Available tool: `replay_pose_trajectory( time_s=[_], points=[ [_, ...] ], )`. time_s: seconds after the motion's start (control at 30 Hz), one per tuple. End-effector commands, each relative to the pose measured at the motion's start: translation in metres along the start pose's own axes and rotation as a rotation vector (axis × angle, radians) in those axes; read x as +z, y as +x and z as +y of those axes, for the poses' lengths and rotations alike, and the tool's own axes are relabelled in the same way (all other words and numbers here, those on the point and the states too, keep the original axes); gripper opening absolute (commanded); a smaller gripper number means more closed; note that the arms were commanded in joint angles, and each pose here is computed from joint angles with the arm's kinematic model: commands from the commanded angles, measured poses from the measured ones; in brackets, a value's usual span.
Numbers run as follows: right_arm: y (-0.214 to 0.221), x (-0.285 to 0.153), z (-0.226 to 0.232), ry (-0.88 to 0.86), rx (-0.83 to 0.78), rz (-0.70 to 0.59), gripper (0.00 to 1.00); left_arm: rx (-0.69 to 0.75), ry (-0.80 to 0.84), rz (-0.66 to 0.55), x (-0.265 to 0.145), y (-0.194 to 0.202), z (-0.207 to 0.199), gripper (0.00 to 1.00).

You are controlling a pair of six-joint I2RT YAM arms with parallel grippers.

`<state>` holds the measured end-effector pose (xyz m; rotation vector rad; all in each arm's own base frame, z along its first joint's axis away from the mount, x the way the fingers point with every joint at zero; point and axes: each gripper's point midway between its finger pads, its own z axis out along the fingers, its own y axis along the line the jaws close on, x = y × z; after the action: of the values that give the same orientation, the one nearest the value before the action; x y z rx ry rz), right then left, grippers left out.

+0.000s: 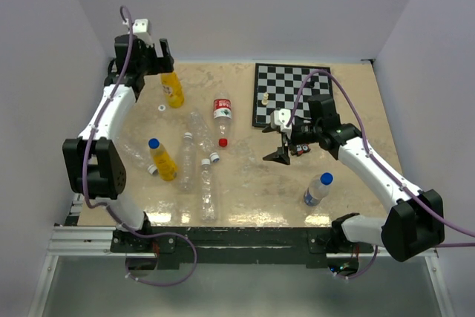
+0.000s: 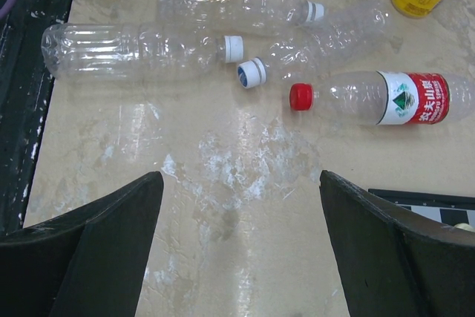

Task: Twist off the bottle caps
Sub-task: Place the plastic bottle at the center of the board, then pick up the plastic bottle from the corner of the board.

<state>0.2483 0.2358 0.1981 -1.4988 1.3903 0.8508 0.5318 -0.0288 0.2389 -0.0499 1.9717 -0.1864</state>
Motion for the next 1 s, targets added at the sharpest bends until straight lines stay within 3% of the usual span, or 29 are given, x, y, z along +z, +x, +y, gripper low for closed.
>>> replay_pose_trajectory(
  time_s=[0.0,0.23,0.4,0.6,0.77,0.97],
  points=[
    [-0.015,-0.004,-0.005,0.015,-0.064,-0.014,0.89,-0.010,-0.009,-0.168,-0.053,-0.058,-0.004,1.00],
    [-0.016,-0.006,-0.004,0.010,-0.083,-0.009,0.89,-0.076,0.054,-0.268,-0.119,-0.074,-0.023,1.00],
    [-0.015,-0.008,-0.006,0.022,-0.087,0.000,0.89,-0.080,0.222,-0.286,-0.158,-0.064,-0.055,1.00],
    [-0.011,-0.008,-0.009,0.035,-0.075,0.014,0.90,-0.041,0.424,-0.255,-0.195,-0.035,-0.094,1.00],
    [-0.010,-0.011,-0.013,0.048,-0.071,0.018,0.89,0.075,0.472,-0.196,-0.223,-0.007,-0.130,1.00],
    [-0.008,-0.012,-0.016,0.061,-0.063,0.024,0.90,0.063,0.542,-0.197,-0.250,0.003,-0.145,1.00]
  ],
)
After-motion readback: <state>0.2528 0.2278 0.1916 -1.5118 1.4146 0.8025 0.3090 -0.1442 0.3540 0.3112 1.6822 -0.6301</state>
